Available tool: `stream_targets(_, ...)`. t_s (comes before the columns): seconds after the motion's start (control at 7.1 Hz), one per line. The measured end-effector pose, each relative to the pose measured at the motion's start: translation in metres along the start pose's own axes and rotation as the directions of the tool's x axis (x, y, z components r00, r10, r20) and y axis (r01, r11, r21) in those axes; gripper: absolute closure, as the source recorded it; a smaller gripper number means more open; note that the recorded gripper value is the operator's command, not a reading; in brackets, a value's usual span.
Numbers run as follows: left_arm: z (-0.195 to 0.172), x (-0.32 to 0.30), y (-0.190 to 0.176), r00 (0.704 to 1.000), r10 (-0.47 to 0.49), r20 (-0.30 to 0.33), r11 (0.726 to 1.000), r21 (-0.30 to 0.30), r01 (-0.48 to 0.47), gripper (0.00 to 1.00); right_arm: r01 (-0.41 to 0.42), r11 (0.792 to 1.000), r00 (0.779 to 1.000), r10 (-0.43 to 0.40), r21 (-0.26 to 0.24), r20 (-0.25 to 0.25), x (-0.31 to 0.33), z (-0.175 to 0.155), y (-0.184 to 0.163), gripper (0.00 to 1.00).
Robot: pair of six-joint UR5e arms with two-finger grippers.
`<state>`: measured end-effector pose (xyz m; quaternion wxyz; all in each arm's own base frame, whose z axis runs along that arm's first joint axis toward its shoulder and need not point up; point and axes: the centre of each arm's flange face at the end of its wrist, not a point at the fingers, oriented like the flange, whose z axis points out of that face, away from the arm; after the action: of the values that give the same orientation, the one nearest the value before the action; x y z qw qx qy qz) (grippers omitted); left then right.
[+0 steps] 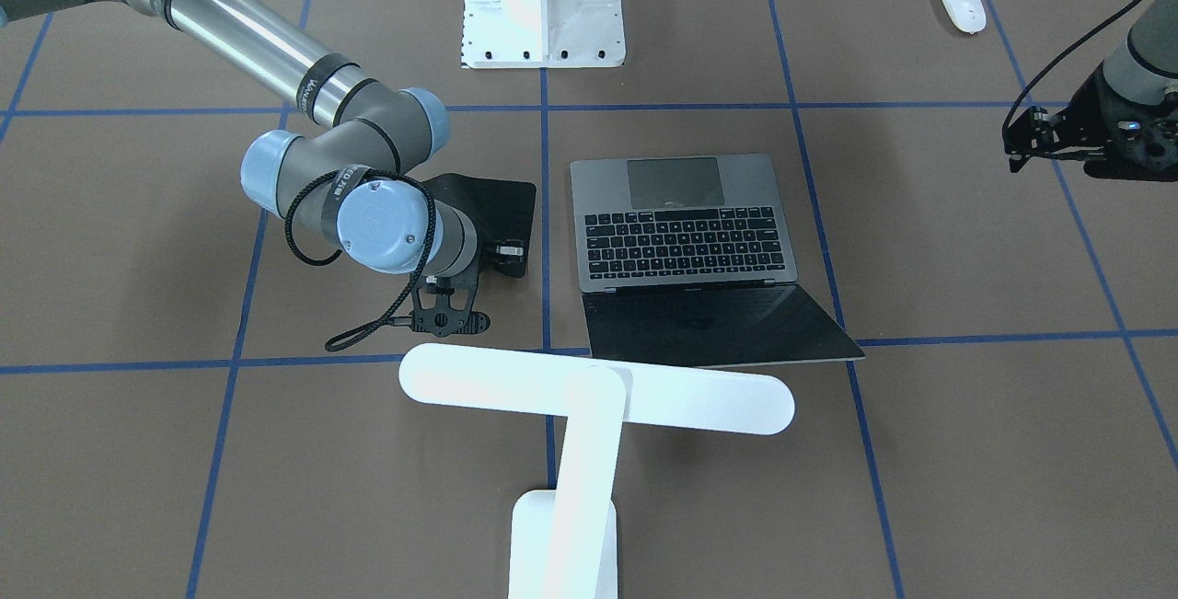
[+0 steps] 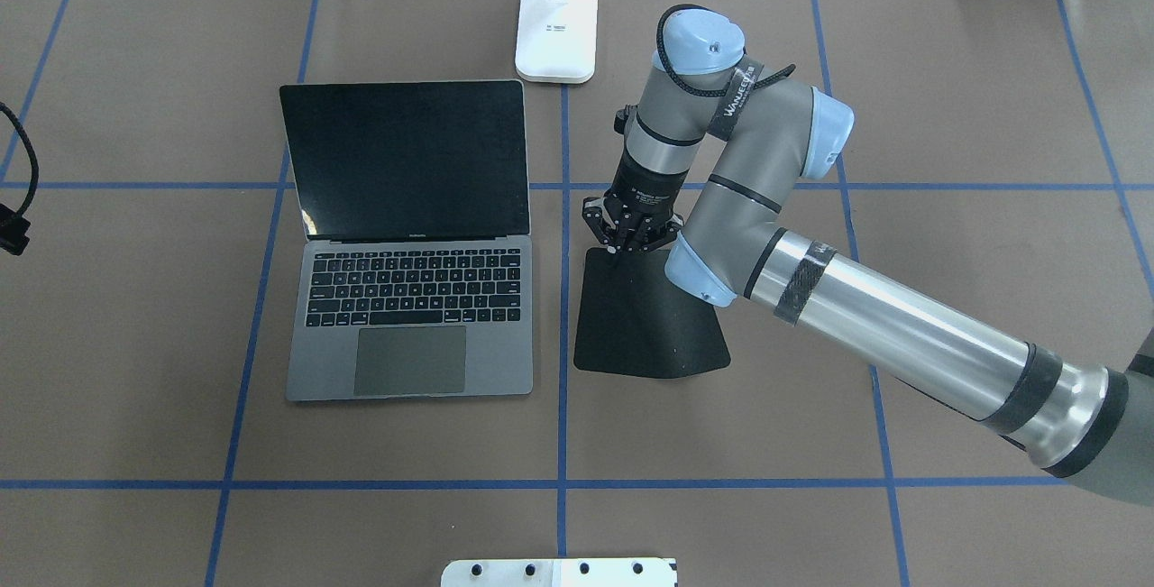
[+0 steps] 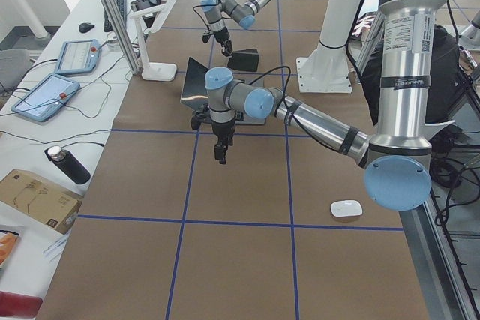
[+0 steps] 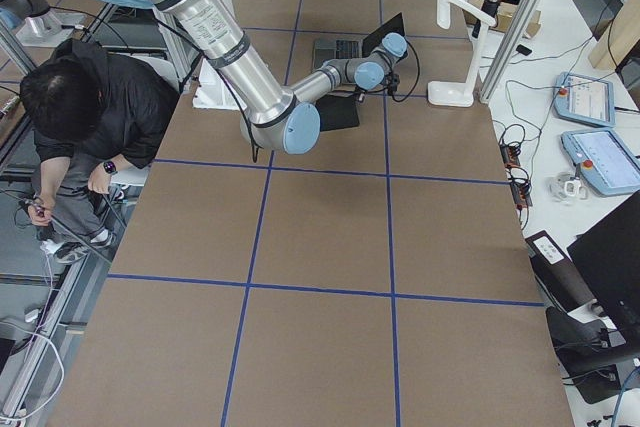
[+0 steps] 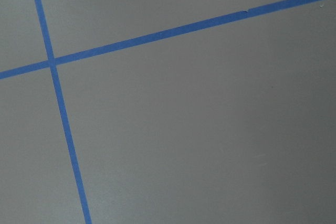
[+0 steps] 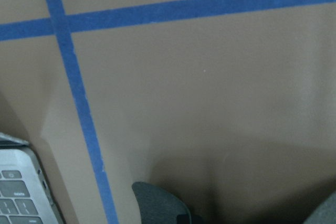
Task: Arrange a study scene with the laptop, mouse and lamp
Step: 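Lower the black mousepad onto the table beside the laptop with the right gripper, then open the right gripper and release the mousepad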
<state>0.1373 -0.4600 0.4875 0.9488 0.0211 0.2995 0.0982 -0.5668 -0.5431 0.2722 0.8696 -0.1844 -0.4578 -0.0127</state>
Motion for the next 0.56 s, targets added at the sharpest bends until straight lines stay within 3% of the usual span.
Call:
stream_targets(0.14,-0.0001,-0.0001,0.0000,1.000,0.000,0.000,1.000,0.000,0.000,0.00,-0.004,1.000,1.000,0.004,0.000,0.000,-0.0002,-0.0001,0.0001,1.00)
stream_targets(0.28,-0.0002,-0.0001,0.0000,1.000,0.000,0.000,1.000,0.000,0.000,0.00,0.001,1.000,1.000,-0.001,0.002,0.005,-0.0001,-0.0003,0.0004,0.46)
stream_targets(0.42,-0.0002,-0.0001,0.0000,1.000,0.000,0.000,1.000,0.000,0.000,0.00,0.025,1.000,0.999,-0.025,0.011,0.023,0.0011,-0.0002,0.0008,0.01)
stream_targets(0.56,-0.0001,-0.0001,0.0000,1.000,0.000,0.000,1.000,0.000,0.000,0.00,0.056,0.998,0.997,-0.057,0.027,0.044,0.0035,0.0003,0.0008,0.00)
